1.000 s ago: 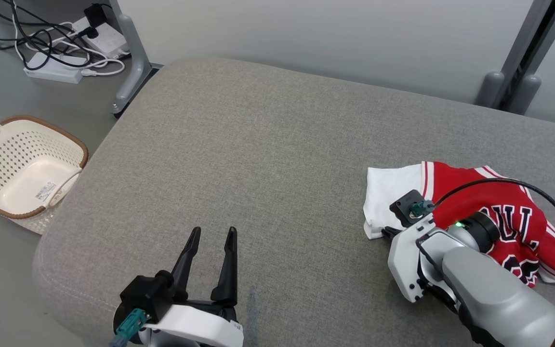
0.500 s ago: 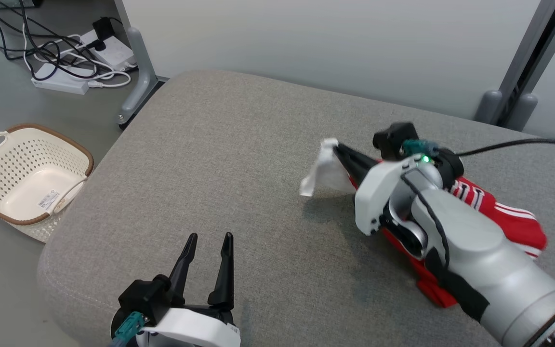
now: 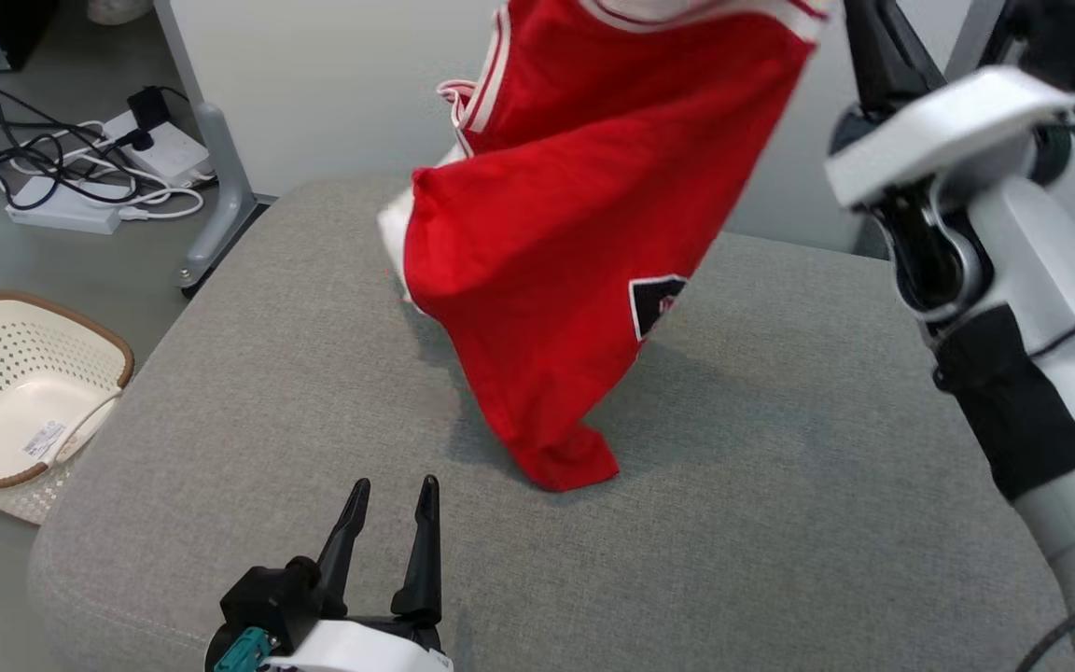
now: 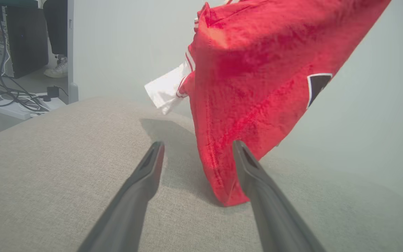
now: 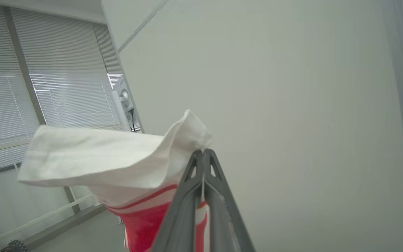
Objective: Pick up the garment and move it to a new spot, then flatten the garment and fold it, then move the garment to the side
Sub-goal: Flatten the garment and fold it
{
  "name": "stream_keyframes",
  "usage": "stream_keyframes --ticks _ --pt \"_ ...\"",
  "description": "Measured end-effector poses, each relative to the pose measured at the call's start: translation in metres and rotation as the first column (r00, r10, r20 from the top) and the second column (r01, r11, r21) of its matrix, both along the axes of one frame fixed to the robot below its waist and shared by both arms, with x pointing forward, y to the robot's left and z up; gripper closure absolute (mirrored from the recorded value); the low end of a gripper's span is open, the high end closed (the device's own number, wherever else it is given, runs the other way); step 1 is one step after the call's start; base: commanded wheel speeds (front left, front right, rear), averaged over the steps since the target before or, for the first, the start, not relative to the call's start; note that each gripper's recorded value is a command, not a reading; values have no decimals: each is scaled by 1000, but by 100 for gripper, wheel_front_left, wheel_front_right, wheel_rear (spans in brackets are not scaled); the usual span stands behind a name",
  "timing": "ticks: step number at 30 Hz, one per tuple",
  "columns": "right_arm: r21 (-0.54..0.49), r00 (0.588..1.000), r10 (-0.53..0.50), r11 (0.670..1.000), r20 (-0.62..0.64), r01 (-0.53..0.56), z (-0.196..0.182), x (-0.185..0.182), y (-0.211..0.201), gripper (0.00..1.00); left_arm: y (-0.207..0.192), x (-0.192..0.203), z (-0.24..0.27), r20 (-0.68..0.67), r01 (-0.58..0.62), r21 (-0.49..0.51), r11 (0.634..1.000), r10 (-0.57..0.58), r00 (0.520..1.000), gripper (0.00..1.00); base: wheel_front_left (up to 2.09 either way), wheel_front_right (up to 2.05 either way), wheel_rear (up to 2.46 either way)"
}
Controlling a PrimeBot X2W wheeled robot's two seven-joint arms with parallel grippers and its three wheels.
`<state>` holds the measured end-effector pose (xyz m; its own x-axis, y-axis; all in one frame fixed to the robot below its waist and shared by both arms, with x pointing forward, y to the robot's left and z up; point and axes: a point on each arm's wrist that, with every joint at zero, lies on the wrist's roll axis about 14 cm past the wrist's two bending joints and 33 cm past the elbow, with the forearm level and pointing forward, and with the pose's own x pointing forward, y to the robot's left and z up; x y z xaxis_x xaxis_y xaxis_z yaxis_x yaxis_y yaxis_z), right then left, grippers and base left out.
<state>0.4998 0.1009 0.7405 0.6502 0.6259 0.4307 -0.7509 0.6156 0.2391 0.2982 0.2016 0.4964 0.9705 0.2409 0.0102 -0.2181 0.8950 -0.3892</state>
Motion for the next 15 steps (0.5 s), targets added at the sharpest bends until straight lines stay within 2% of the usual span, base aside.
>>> stream_keyframes --ticks 2,5,10,14,15 --pt "-6 992 -87 996 -89 87 -37 16 -36 100 -4 3 2 6 15 0 1000 -15 1000 0 0 0 0" --pt "-34 950 -206 979 -234 203 -103 26 -92 100 -9 6 3 9 36 5 999 -36 999 0 0 0 0" --pt "-124 828 -383 922 -409 366 -200 14 -182 100 -15 15 0 -2 64 16 998 -64 998 0 0 0 0" --pt "-200 749 -448 893 -488 403 -255 -12 -216 100 -24 26 -3 -13 103 22 994 -103 995 0 0 0 0" --pt "-213 712 -461 885 -530 415 -274 -26 -224 100 -29 32 -3 -15 125 29 992 -124 992 0 0 0 0"
